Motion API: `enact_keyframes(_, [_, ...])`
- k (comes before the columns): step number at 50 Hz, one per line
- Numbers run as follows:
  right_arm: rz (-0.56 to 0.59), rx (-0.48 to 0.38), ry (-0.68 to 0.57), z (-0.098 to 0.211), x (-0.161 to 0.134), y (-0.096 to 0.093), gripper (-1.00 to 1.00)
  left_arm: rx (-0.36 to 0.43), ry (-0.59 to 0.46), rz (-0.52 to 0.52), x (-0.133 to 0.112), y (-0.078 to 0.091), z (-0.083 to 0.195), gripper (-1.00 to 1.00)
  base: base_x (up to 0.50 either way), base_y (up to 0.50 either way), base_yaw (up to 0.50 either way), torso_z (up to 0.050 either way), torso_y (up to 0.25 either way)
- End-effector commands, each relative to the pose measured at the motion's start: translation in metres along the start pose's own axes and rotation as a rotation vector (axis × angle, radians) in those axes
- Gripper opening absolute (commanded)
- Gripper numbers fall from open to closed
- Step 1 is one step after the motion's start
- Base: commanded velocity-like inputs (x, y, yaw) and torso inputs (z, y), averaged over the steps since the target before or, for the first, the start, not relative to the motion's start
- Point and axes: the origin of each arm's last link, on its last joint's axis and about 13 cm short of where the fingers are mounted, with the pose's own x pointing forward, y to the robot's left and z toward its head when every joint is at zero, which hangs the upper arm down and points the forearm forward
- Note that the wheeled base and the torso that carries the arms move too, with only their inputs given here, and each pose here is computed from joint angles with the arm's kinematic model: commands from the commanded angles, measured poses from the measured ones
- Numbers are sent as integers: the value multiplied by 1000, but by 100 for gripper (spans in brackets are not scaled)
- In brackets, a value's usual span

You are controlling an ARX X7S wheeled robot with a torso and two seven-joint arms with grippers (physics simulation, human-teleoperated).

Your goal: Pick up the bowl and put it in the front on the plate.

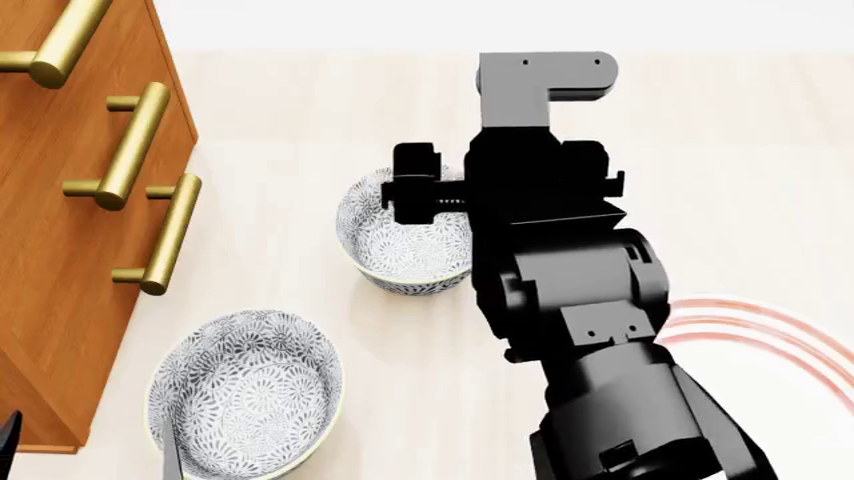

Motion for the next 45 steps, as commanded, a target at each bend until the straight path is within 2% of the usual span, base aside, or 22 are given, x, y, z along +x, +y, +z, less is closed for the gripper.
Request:
enact_keyframes(1, [40, 12, 26, -5, -5, 6, 100, 4, 3, -2, 1, 0, 1, 100, 0, 0, 0, 0, 0])
enact_keyframes(11, [48, 29, 42, -10, -8, 5, 100, 5, 10, -6, 0, -1, 0, 100, 0, 0, 0, 0, 0])
enact_keyframes(20, [46, 97, 66, -10, -7, -1, 100, 8, 14, -8, 1, -1, -1, 100, 0, 0, 0, 0, 0])
enact_keyframes(45, [63, 105, 110, -27, -7, 0, 100, 11, 28, -2, 1, -1, -2, 100, 0, 0, 0, 0, 0])
